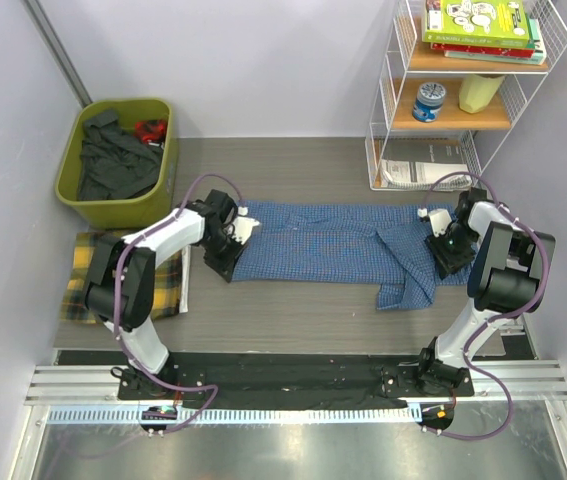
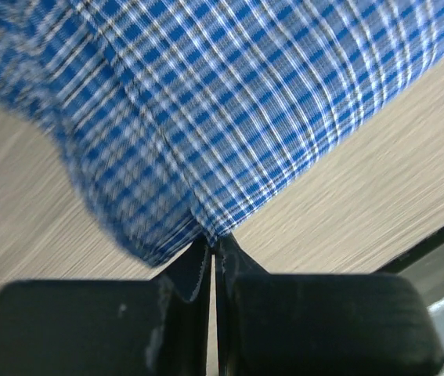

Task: Fold and stack the long sleeve shirts
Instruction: Fold the shirt

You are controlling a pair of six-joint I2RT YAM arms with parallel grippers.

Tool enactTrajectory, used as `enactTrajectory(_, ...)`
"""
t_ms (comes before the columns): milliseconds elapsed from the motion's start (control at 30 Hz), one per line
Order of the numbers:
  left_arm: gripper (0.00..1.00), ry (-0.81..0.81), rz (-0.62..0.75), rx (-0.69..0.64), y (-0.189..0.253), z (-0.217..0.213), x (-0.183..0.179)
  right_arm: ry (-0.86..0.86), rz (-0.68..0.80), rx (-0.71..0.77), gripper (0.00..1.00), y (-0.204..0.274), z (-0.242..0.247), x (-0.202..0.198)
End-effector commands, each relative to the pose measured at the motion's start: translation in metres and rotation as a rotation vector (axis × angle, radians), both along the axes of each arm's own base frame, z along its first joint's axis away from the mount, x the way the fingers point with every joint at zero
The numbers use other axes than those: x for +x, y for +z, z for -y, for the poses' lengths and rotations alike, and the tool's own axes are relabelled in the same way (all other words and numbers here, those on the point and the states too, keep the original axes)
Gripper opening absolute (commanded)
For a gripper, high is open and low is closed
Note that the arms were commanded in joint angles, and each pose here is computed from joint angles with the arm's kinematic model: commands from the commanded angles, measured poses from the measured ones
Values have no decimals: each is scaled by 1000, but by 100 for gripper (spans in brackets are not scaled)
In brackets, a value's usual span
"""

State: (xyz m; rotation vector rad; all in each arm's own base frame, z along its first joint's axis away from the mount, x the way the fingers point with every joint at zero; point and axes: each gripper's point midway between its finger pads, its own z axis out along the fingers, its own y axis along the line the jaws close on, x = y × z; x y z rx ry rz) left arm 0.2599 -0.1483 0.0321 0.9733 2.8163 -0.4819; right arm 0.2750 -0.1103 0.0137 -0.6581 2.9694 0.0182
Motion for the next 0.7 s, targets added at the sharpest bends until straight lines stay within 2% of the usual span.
enactTrajectory(0, 0, -148, 98, 193, 30, -43, -5, 16, 18, -47, 41, -11, 12, 10)
enactTrajectory(33, 3, -170, 99, 234, 30, -52, -7, 22, 20, -45, 41, -9, 12, 10)
enactTrajectory(67, 18, -186, 95, 243, 30, -55, -9, 25, 24, -44, 41, -7, 11, 10)
enactTrajectory(133, 30, -236, 78, 246, 28, -60, -17, 38, 34, -23, 41, -1, 7, 9)
enactTrajectory(200, 41, -237, 106, 185, 40, -56, -12, 45, 40, -2, 42, 7, 2, 6)
enactTrajectory(367, 46, -144, 207, -45, 72, -6, 19, 48, 97, 41, 42, 34, -8, 10)
enactTrajectory(467, 46, -120, 206, -100, 73, 25, 32, 28, 131, 61, 45, 53, -12, 16)
enactTrajectory(533, 48, -102, 207, -181, 77, 44, 39, 19, 147, 77, 50, 67, -13, 18)
enactTrajectory(633, 55, -122, 237, -293, 89, 68, 37, 10, 181, 111, 59, 93, -16, 18)
enactTrajectory(667, 60, -145, 233, -315, 89, 74, 30, 27, 148, 144, 60, 99, -22, 6)
